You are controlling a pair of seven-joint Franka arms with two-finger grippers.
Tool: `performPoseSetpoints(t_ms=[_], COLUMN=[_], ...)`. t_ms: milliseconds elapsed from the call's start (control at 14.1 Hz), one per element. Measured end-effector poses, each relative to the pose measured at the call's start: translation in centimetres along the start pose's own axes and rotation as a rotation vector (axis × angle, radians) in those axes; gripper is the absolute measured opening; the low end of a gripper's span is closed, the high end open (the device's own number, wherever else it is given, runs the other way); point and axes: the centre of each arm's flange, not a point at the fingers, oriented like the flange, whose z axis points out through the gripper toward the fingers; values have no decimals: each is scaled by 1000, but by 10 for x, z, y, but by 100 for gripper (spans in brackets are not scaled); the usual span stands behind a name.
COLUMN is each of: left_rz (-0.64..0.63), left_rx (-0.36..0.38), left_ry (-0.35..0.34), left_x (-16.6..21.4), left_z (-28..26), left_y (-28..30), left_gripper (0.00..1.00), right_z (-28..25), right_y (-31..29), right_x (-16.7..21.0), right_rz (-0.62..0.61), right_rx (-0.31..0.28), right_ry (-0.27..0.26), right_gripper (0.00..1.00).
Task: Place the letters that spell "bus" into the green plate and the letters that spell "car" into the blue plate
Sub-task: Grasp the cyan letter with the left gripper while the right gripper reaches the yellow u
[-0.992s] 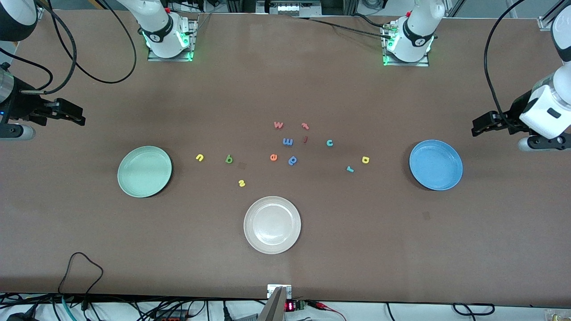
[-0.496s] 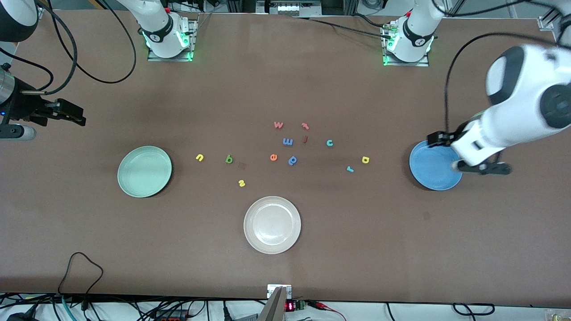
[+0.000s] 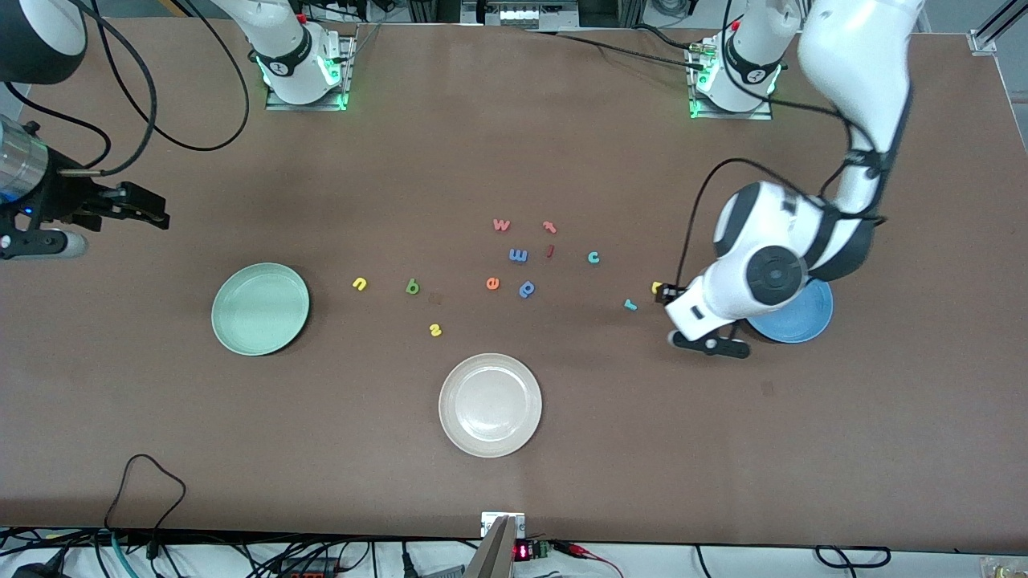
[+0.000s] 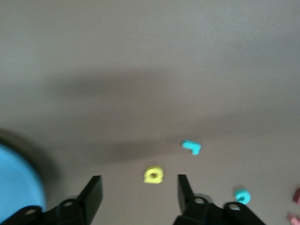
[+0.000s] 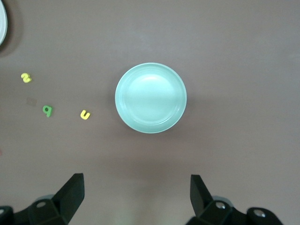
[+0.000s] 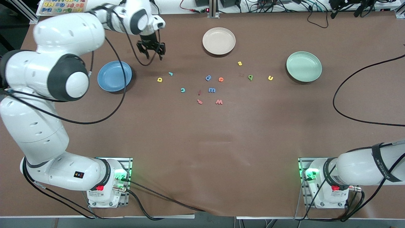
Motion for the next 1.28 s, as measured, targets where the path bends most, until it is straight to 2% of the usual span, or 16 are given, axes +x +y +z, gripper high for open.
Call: performPoseSetpoints(t_ms=[213,354,567,850,1063,1276], left_rz=[-120,-197,-289,-457,-493,-514], left_rx=[8,9,2,-10,-6,-2], left_ry=[-18,-14,5,18,9,1], left_x=[-1,0,1,8,8,8], left_z=[30,39,51,77,85,90], left_y=[26,35,47,47,47,47], left_gripper=[67,64,61,58,52,50], right_z=[41,83,154,221,268,302], right_y=[-42,-67,-96,-132,-151,-171], right_x=[16,31,42,30,15,7], right_rz=[-68,-83,-15,148,274,356], right_rx=[-6,-11,-19,-18,-12,-18], right_ry=[-72,-89,-77,-8,17,7], right_gripper=[100,100,100,100,100,100])
